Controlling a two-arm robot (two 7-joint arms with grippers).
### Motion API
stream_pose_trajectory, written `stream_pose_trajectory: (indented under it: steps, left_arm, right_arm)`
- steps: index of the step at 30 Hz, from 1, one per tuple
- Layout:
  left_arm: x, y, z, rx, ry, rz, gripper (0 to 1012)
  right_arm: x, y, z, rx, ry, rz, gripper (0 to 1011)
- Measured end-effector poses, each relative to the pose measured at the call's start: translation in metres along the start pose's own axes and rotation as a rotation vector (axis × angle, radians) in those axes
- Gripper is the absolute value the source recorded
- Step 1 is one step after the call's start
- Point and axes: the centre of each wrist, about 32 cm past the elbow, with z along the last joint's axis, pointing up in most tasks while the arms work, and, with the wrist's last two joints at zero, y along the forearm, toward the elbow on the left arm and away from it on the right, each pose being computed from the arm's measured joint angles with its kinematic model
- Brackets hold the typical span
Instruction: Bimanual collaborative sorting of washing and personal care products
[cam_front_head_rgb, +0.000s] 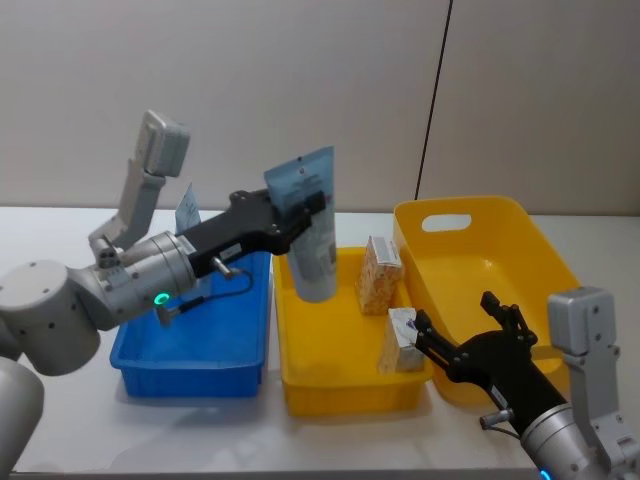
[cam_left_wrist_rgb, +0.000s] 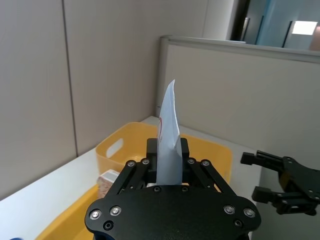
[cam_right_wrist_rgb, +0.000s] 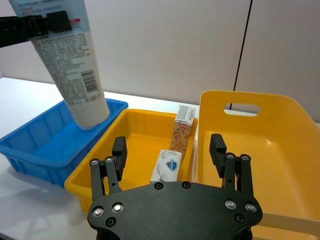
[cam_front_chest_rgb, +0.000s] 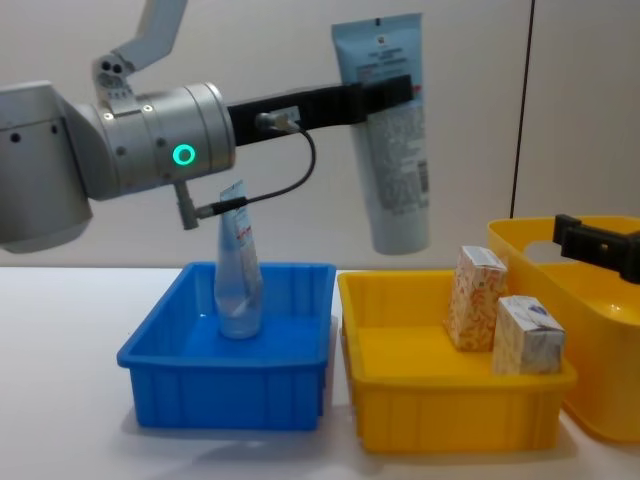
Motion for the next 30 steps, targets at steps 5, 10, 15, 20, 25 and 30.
stream_pose_trajectory:
  steps: [5,10,15,20,25,30]
  left_arm:
    - [-0.0030,-0.0056,-0.0040,-0.001,0.018,-0.033,207]
    - [-0.0052,-0.0093,-0.0068,-0.003,0.030,-0.055,207]
    - [-0.0065,-0.0114,-0.0083,-0.003,0.037,-0.068,207]
    - [-0.0074,-0.0128,-0.0095,-0.003,0.042,-0.077,207]
    - [-0.0081,-0.0140,-0.0104,-0.004,0.046,-0.083,207]
    - [-0.0085,-0.0147,-0.0109,-0.004,0.048,-0.088,207]
  right_arm:
    - [0.000,0.000,0.002,0.001,0.003,0.010,1002]
    - [0.002,-0.001,0.009,-0.006,0.022,0.043,1002]
    - [0.004,-0.001,0.020,-0.021,0.052,0.083,1002]
    - [0.005,0.001,0.034,-0.038,0.077,0.117,1002]
    - [0.005,0.005,0.041,-0.057,0.082,0.131,1002]
    - [0.003,0.012,0.046,-0.078,0.070,0.145,1002]
